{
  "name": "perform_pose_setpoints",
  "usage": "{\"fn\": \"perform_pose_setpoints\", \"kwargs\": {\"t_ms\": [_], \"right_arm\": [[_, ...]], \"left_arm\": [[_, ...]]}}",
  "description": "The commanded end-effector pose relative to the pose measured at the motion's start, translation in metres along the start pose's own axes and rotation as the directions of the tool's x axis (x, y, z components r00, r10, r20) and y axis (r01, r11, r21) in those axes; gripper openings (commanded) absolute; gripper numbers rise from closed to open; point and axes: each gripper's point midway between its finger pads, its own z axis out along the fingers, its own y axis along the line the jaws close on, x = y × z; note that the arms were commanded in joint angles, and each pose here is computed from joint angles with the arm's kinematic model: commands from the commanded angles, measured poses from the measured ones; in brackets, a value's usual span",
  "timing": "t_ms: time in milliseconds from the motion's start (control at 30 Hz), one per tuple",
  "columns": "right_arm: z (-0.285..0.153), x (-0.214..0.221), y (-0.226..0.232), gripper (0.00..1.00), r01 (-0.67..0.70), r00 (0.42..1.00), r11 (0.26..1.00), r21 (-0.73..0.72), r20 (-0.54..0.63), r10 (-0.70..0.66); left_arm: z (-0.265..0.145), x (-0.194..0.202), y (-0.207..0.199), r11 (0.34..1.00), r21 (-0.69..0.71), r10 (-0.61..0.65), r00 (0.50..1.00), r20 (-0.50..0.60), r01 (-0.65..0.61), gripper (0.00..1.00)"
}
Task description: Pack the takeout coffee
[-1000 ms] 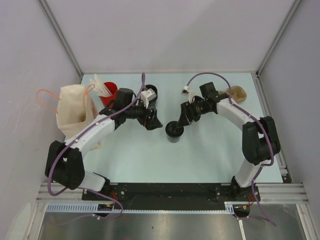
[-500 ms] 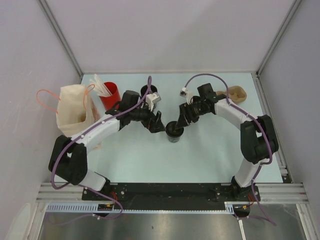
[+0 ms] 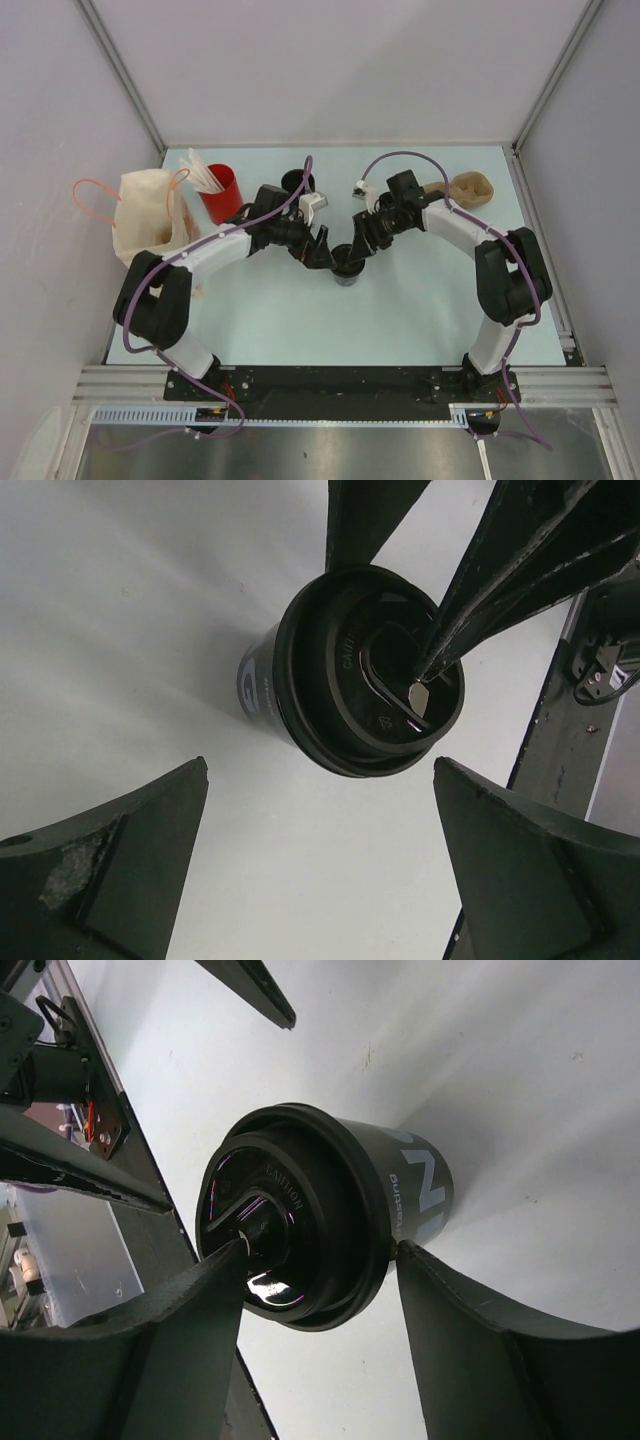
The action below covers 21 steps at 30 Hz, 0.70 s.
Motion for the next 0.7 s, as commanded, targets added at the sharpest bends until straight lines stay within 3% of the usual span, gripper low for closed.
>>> {"fn": "perform_pose_setpoints", "kwargs": {"t_ms": [0, 667], "right_arm": [[0.005, -0.001, -0.003, 0.64, 0.017, 1.000, 1.000, 0.003, 0.001, -0.017], [0.021, 0.014, -0.012, 0.48, -0.033, 0.998, 0.999, -0.003, -0.050, 0.033]], "left_arm": [[0.006, -0.018, -0.009, 0.999, 0.046, 0.028, 0.999, 0.030, -0.029, 1.00], [0.019, -0.004, 0.002, 1.000, 0.012, -0.002, 1.000, -0.024, 0.002, 0.99]]}}
